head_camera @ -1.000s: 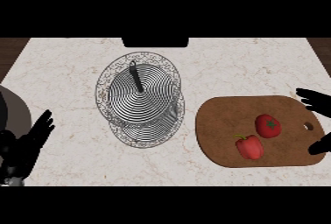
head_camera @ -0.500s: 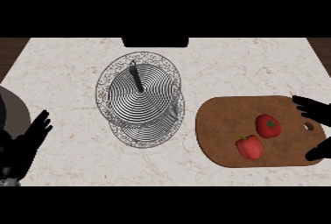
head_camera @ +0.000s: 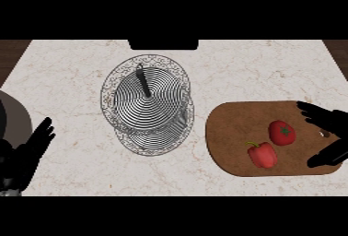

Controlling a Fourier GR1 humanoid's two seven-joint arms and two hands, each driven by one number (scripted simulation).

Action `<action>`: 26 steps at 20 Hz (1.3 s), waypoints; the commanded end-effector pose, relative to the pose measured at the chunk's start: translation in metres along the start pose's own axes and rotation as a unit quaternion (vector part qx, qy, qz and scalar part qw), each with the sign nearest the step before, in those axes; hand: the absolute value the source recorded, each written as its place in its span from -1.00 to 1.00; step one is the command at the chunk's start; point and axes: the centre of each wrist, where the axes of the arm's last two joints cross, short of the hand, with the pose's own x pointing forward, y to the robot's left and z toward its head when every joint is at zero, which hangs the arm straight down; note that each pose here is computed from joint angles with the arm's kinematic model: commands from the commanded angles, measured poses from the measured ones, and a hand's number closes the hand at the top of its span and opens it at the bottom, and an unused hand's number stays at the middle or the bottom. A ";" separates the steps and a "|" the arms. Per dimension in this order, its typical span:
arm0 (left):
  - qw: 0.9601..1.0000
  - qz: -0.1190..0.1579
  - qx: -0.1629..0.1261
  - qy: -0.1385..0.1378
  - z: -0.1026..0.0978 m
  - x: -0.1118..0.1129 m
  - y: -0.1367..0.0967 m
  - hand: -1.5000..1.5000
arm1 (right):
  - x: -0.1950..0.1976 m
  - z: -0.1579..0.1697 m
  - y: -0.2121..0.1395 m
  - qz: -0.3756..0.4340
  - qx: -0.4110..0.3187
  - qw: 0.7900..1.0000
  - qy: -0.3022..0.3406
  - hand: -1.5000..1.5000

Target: Pick the tomato from the cutting board and place it in the tiered basket

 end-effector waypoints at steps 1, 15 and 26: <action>1.000 0.002 0.001 0.006 -0.010 0.008 -0.004 0.00 | 0.002 0.004 0.011 0.001 0.000 1.000 -0.002 -1.00; 1.000 -0.004 0.003 0.011 -0.011 -0.011 -0.005 0.00 | 0.014 -0.050 0.040 -0.007 0.014 1.000 -0.004 -1.00; 1.000 0.003 0.003 0.005 -0.007 0.009 -0.007 0.00 | 0.021 -0.054 0.067 0.010 0.010 0.997 -0.074 1.00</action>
